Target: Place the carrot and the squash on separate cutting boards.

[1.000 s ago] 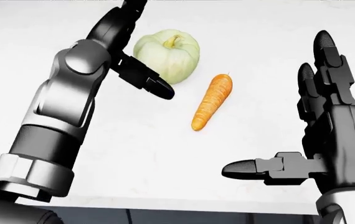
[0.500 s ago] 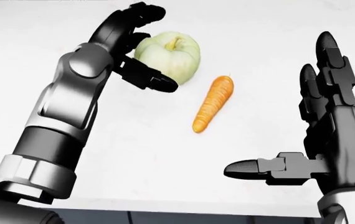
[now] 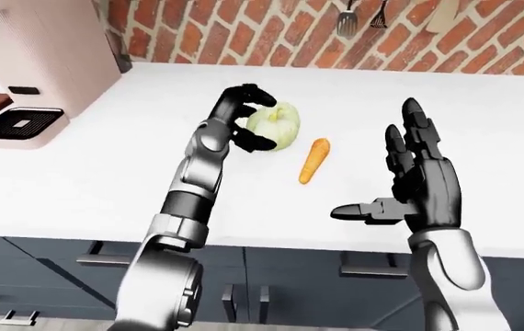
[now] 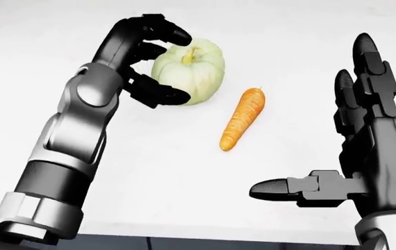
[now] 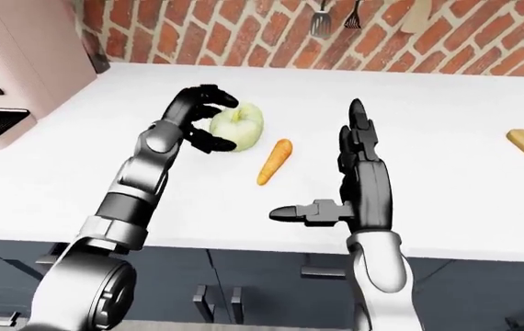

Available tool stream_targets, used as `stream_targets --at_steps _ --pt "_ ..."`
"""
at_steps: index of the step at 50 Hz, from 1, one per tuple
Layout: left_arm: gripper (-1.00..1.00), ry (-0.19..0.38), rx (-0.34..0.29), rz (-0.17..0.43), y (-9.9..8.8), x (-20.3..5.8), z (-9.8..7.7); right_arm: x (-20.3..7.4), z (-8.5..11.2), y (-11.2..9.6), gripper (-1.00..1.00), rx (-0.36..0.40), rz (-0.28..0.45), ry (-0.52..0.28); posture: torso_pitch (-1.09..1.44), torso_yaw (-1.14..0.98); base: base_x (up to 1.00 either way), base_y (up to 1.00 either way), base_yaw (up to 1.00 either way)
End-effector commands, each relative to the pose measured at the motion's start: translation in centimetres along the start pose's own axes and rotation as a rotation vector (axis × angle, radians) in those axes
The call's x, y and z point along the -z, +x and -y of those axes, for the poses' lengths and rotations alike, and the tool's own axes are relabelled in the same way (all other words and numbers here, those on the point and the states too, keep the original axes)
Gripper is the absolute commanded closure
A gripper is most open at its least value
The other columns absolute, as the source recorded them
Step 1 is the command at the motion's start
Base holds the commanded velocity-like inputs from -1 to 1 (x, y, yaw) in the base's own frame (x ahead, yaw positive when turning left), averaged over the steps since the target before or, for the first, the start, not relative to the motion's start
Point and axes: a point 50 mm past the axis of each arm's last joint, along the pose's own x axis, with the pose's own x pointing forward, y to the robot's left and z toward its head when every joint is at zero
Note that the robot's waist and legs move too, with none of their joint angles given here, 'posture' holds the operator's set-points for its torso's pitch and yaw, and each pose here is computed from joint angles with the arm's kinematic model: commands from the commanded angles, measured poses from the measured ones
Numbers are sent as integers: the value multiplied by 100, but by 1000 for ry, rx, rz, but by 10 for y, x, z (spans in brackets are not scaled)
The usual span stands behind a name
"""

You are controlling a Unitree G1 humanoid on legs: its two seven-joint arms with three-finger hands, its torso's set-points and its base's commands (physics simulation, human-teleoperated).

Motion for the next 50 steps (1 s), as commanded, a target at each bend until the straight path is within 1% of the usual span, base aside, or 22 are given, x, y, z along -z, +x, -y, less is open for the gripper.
stream_targets --at_steps 1,4,9,14,20,24,25,26,27,28,30,31,35,36,37,39,41,44,45,48,49,50 --pt "9 9 -44 74 -3 -24 -16 -16 1 0 -100 4 75 -9 0 0 0 0 0" --pt "11 -8 -66 99 -11 -30 -27 -22 1 0 -100 3 80 -17 0 0 0 0 0" --pt "15 -58 -117 143 -27 -46 -51 -28 0 2 -100 -4 86 -31 0 0 0 0 0" --pt "15 -82 -137 172 -42 -53 -65 -36 0 3 -100 -14 86 -63 0 0 0 0 0" --pt "13 -109 -157 199 -61 -60 -80 -56 -2 7 -100 -59 98 -186 0 0 0 0 0" --pt "13 -119 -180 211 -73 -58 -90 -74 -4 11 -100 -147 102 -279 0 0 0 0 0" --pt "13 -120 -185 212 -75 -58 -92 -78 -5 12 -100 -168 102 -316 0 0 0 0 0" --pt "14 -120 -190 214 -78 -57 -94 -80 -10 12 -100 -214 96 -361 0 0 0 0 0" --pt "14 -119 -195 217 -80 -57 -97 -80 -17 10 -100 -300 69 -357 0 0 0 0 0" --pt "14 -121 -201 219 -82 -56 -100 -80 -20 10 -100 -334 58 -422 0 0 0 0 0" --pt "14 -131 -213 222 -85 -57 -105 -87 -22 14 -100 -352 61 -461 0 0 0 0 0" --pt "13 -138 -223 222 -87 -55 -110 -94 -23 18 -100 -367 71 -518 0 0 0 0 0" --pt "14 -154 -246 225 -95 -52 -119 -106 -22 35 -100 -372 88 -657 0 0 0 0 0" --pt "14 -155 -248 224 -97 -51 -120 -109 -22 38 -100 -367 98 -674 0 0 0 0 0" --pt "14 -161 -259 226 -99 -51 -124 -115 -21 46 -100 -360 99 -729 0 0 0 0 0" --pt "15 -167 -266 228 -102 -50 -127 -120 -23 53 -100 -365 97 -772 0 0 0 0 0" --pt "15 -172 -276 231 -106 -48 -130 -123 -26 60 -100 -375 101 -874 0 0 0 0 0" --pt "18 -172 -288 228 -112 -44 -135 -126 -31 73 -100 -398 125 -994 0 0 0 0 0" --pt "18 -170 -290 225 -115 -43 -134 -126 -31 79 -100 -388 128 -1067 0 0 0 0 0" --pt "20 -171 -293 224 -120 -40 -136 -133 -33 93 -100 -388 167 -1161 0 0 0 0 0" --pt "20 -171 -295 225 -121 -41 -137 -135 -35 95 -100 -400 178 -1167 0 0 0 0 0" --pt "20 -168 -295 226 -122 -41 -138 -140 -37 99 -100 -404 201 -1202 0 0 0 0 0"
